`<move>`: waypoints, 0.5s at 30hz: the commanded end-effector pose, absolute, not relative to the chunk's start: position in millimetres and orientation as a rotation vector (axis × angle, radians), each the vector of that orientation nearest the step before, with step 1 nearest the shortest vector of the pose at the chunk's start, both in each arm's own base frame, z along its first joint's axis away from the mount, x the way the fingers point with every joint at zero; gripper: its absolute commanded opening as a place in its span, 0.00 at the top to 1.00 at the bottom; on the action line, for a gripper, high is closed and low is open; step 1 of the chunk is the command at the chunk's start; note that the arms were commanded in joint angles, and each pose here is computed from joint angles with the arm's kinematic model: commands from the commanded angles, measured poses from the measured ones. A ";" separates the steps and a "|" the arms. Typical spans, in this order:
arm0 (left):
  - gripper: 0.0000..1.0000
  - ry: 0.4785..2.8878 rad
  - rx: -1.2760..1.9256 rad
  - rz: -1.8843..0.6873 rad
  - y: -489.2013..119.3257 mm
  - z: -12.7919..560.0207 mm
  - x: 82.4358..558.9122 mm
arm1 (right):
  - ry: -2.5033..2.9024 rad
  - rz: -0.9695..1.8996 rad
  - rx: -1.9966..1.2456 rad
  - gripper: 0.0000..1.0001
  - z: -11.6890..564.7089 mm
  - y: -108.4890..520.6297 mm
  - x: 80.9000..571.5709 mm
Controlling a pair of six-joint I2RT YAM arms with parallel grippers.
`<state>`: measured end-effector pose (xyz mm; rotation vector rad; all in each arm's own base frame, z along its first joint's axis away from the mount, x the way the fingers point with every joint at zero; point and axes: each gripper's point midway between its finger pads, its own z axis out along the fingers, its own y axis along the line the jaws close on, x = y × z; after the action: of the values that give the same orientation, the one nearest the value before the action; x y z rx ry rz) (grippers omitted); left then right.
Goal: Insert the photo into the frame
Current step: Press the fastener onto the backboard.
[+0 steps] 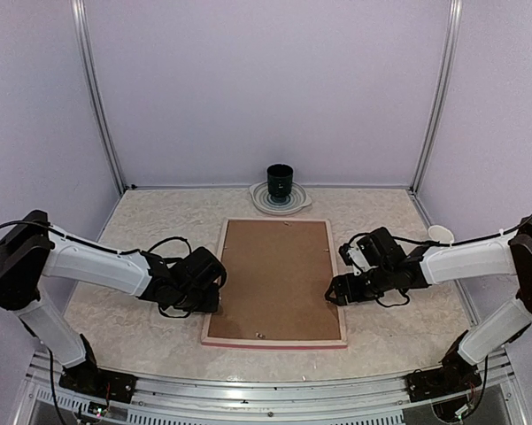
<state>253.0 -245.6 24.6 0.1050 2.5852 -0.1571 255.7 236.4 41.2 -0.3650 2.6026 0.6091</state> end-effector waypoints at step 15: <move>0.74 2.626 0.055 -0.086 -228.5 -0.2 239.7 | 2.570 0.493 -0.316 0.32 34.8 226.9 268.5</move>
<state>255.0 -250.4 24.3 0.0392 2.5566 -0.1980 263.4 229.2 38.2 -0.3360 2.5862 0.5386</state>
